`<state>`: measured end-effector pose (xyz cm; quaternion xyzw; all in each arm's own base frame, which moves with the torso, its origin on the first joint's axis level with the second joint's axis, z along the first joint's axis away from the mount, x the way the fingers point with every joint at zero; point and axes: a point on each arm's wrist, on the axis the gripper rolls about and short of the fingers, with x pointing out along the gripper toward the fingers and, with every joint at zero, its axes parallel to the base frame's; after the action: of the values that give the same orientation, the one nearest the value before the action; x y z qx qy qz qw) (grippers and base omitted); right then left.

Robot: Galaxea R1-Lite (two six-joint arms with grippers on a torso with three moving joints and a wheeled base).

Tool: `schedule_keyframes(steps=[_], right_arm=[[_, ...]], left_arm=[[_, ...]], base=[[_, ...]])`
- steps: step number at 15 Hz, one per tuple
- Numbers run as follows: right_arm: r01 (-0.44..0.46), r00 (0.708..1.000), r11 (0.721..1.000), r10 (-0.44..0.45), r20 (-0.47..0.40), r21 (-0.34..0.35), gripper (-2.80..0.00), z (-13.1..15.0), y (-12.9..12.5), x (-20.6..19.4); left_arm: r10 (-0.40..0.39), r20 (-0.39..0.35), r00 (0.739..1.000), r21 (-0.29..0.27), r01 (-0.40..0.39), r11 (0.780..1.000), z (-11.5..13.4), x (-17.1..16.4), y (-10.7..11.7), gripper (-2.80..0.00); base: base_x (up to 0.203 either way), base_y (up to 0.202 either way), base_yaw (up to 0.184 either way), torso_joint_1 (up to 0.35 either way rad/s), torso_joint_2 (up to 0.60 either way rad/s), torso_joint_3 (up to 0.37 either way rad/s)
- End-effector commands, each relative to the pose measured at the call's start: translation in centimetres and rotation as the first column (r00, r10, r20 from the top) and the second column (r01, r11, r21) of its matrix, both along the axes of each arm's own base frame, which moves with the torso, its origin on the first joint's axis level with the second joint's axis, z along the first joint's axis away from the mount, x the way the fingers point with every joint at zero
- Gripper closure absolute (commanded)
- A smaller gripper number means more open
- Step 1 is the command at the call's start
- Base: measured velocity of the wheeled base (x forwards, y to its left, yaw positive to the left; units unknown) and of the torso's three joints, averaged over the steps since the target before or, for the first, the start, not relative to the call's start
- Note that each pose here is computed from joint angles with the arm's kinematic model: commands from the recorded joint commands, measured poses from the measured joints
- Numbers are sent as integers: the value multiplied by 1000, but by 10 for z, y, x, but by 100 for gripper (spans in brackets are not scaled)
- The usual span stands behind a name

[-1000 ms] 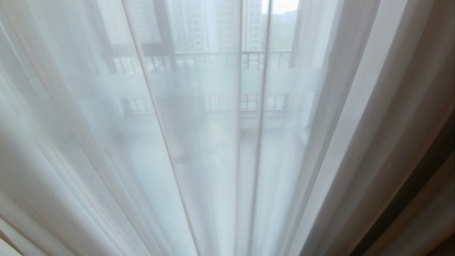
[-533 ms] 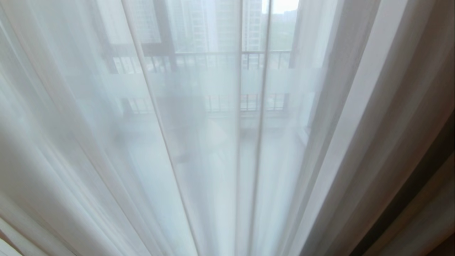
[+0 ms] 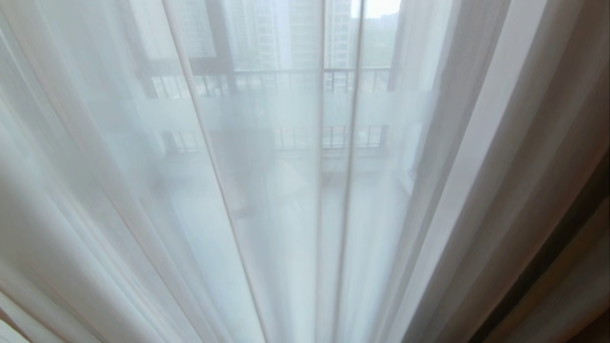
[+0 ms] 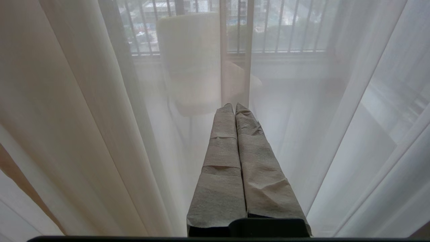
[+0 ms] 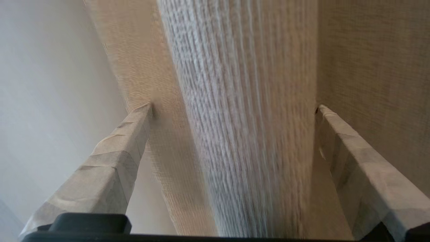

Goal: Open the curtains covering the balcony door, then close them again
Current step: Close the outer curtains on both sides

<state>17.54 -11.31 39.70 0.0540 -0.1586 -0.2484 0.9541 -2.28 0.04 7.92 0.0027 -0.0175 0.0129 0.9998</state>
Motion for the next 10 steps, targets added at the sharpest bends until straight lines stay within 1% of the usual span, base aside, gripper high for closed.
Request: schedule_keyframes(steps=[1,3,4,10], right_arm=[[-15,1000,1000,15,-5,4,-280,-2,-1,8],[-21,1000,1000,21,-1,2,-280,0,-3,12],[-22,1000,1000,22,-2,2,0,0,-4,14],[-23,1000,1000,23,4,-2,0,2,-3,13]], left_arm=[[0,2,1000,0,0,1000,0,0,0,0],[2,2,1000,0,-2,1000,0,0,0,0],[0,1,1000,0,0,1000,0,0,0,0],[0,2,1000,0,0,1000,0,0,0,0]], base=[[0,0,0,0,0,0],[0,0,0,0,0,0],[0,0,0,0,0,0],[0,0,0,0,0,0]])
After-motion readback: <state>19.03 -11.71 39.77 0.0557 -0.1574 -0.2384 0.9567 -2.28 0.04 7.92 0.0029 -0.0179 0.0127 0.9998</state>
